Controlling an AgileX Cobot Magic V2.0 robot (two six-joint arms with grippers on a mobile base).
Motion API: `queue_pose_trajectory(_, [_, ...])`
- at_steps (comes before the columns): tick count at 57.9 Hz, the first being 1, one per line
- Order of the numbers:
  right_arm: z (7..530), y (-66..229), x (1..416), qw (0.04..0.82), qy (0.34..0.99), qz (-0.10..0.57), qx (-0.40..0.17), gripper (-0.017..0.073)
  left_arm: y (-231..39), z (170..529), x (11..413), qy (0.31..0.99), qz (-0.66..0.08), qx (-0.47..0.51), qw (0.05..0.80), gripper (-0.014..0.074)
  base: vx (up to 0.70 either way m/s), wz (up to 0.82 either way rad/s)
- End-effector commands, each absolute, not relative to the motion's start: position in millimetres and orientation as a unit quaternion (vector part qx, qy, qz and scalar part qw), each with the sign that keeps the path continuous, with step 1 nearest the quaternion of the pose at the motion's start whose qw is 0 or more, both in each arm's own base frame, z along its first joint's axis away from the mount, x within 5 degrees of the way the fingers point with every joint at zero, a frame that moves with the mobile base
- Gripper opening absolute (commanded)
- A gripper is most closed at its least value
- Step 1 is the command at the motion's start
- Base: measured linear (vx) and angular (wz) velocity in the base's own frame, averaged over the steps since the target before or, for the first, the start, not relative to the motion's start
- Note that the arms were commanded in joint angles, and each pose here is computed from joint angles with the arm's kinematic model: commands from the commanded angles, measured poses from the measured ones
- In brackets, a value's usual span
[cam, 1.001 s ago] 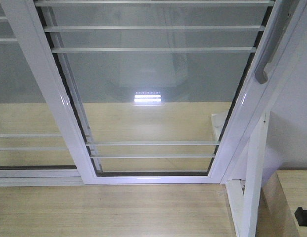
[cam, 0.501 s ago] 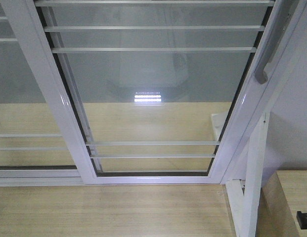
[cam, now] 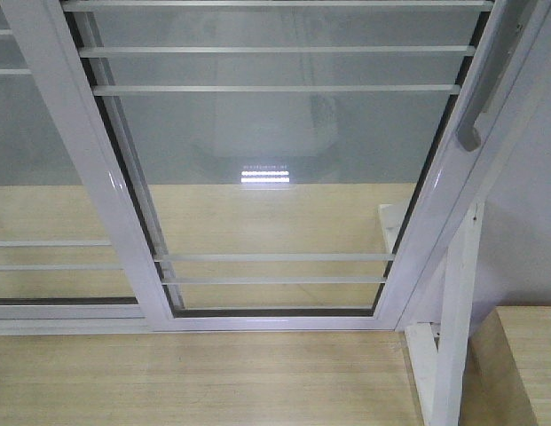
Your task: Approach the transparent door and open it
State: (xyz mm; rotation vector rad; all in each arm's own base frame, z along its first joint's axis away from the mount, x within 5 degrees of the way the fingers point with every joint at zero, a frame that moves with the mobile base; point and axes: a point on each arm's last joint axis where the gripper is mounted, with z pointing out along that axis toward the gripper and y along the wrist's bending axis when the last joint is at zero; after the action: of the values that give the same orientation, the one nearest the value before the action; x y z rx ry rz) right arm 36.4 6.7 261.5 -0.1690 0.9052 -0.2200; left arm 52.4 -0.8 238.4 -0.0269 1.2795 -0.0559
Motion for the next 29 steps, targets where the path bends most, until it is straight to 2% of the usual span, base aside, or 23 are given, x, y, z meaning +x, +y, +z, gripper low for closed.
queue_pose_trajectory(1, [296, 7, 25, 0.905, 0.412, -0.089, -0.067, -0.0005, -1, 284, 44, 0.529, -0.036, -0.014, 0.848, -0.0003, 0.00, 0.00])
queue_pose_trajectory(9, [333, 1, 20, 0.861, 0.505, -0.061, -0.018, -0.0005, -2, 337, 36, 0.487, -0.017, 0.006, 0.873, -0.0003, 0.00, 0.00])
queue_pose_trajectory(17, [370, -4, 26, 0.813, 0.581, -0.049, 0.014, -0.0005, -3, 379, 45, 0.495, 0.010, 0.027, 0.868, -0.0003, 0.00, 0.00])
queue_pose_trajectory(23, [385, -6, 47, 0.776, 0.628, -0.055, 0.018, -0.0005, -3, 394, 66, 0.522, 0.010, 0.027, 0.853, -0.0003, 0.00, 0.00])
queue_pose_trajectory(29, [386, -8, 74, 0.752, 0.657, -0.057, 0.014, -0.0005, -3, 390, 92, 0.559, 0.009, 0.028, 0.828, -0.0003, 0.00, 0.00])
